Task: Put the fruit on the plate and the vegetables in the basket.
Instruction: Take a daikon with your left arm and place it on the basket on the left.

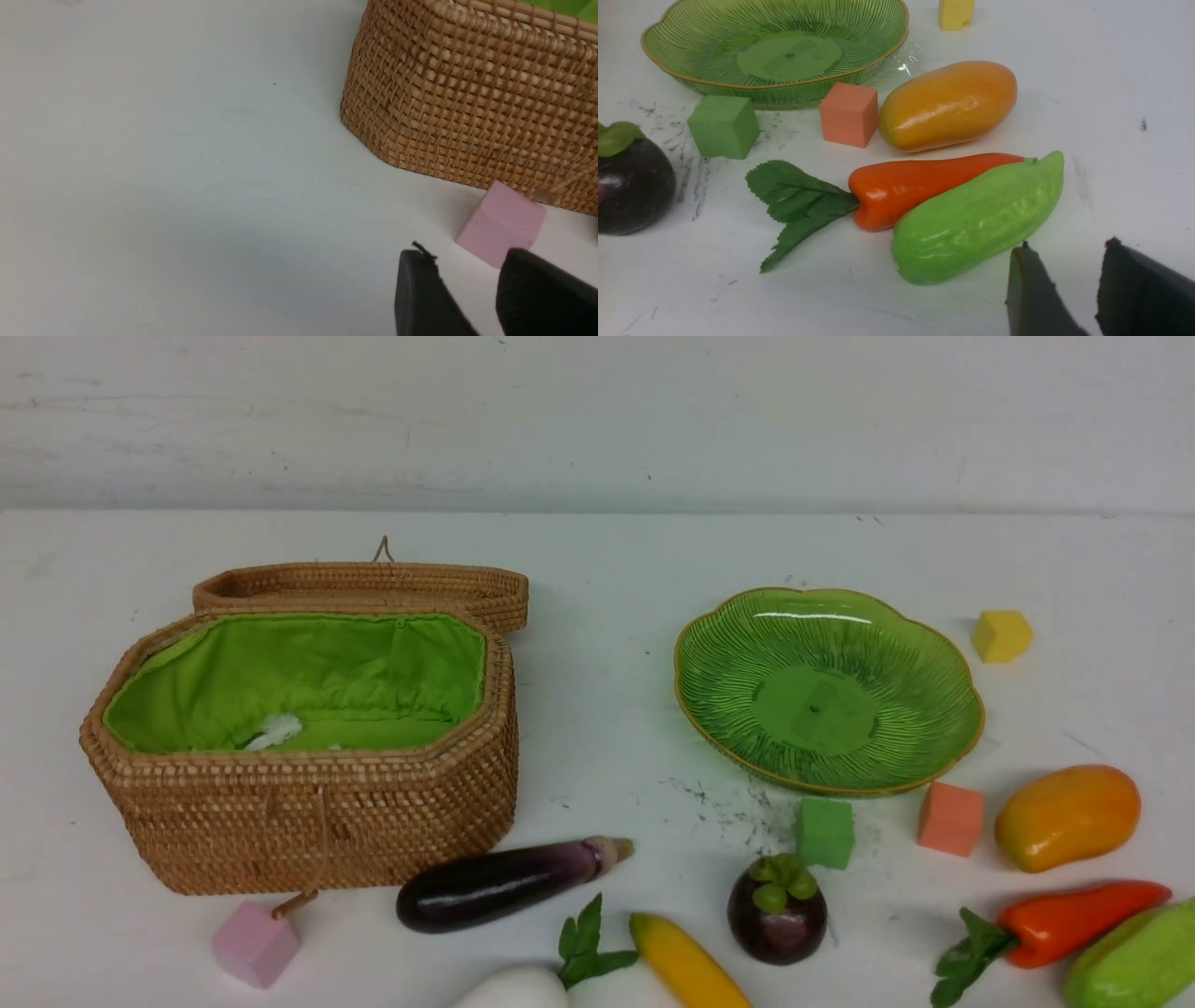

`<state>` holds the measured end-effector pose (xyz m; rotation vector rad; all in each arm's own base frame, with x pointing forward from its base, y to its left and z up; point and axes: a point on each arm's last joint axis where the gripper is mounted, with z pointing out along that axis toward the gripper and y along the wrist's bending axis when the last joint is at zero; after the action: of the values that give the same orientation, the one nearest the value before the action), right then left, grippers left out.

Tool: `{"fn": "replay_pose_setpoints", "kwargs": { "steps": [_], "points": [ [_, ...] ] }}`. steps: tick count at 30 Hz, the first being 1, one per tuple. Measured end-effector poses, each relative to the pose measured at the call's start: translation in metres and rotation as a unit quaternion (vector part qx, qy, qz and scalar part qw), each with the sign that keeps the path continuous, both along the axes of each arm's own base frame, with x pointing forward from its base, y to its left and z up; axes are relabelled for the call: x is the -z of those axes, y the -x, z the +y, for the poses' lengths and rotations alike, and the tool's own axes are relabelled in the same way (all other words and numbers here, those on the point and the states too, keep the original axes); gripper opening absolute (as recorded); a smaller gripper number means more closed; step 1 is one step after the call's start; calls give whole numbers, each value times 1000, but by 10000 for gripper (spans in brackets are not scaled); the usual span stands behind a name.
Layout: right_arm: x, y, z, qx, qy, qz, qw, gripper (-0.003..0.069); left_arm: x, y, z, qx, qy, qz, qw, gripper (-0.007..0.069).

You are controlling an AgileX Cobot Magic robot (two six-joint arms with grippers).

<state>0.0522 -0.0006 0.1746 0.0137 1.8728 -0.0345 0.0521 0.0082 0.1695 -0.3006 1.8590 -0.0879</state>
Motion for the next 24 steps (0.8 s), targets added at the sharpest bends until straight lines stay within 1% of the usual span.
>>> {"fn": "replay_pose_setpoints", "kwargs": {
  "steps": [5, 6, 7, 9, 10, 12, 14, 16, 17, 18, 19, 22, 24],
  "points": [
    [0, 0, 0, 0, 0, 0, 1000, 242, -10, -3, -2, 11, 10, -56, 998, 239],
    [0, 0, 0, 0, 0, 0, 1000, 242, -18, -4, -4, 22, 12, -101, 995, 239],
    [0, 0, 0, 0, 0, 0, 1000, 242, -23, -5, -5, 28, 11, -127, 991, 239],
    [0, 0, 0, 0, 0, 0, 1000, 242, -36, -4, -9, 46, 10, -200, 979, 239],
    [0, 0, 0, 0, 0, 0, 1000, 242, -44, -3, -10, 57, 9, -243, 968, 239],
    [0, 0, 0, 0, 0, 0, 1000, 242, -54, -1, -13, 70, 9, -295, 953, 239],
    [0, 0, 0, 0, 0, 0, 1000, 242, -61, 2, -14, 77, 36, -334, 939, 239],
    [0, 0, 0, 0, 0, 0, 1000, 242, -71, 4, -13, 76, 72, -353, 930, 239],
    [0, 0, 0, 0, 0, 0, 1000, 242, -71, 4, -13, 76, 74, -353, 929, 239],
    [0, 0, 0, 0, 0, 0, 1000, 242, -80, 6, -13, 76, 88, -363, 924, 239],
    [0, 0, 0, 0, 0, 0, 1000, 242, -102, 13, -12, 75, 99, -385, 914, 239],
    [0, 0, 0, 0, 0, 0, 1000, 242, -154, 26, -11, 69, 103, -406, 905, 239],
    [0, 0, 0, 0, 0, 0, 1000, 242, -186, 29, -9, 55, 105, -382, 917, 239]
  ]
}}
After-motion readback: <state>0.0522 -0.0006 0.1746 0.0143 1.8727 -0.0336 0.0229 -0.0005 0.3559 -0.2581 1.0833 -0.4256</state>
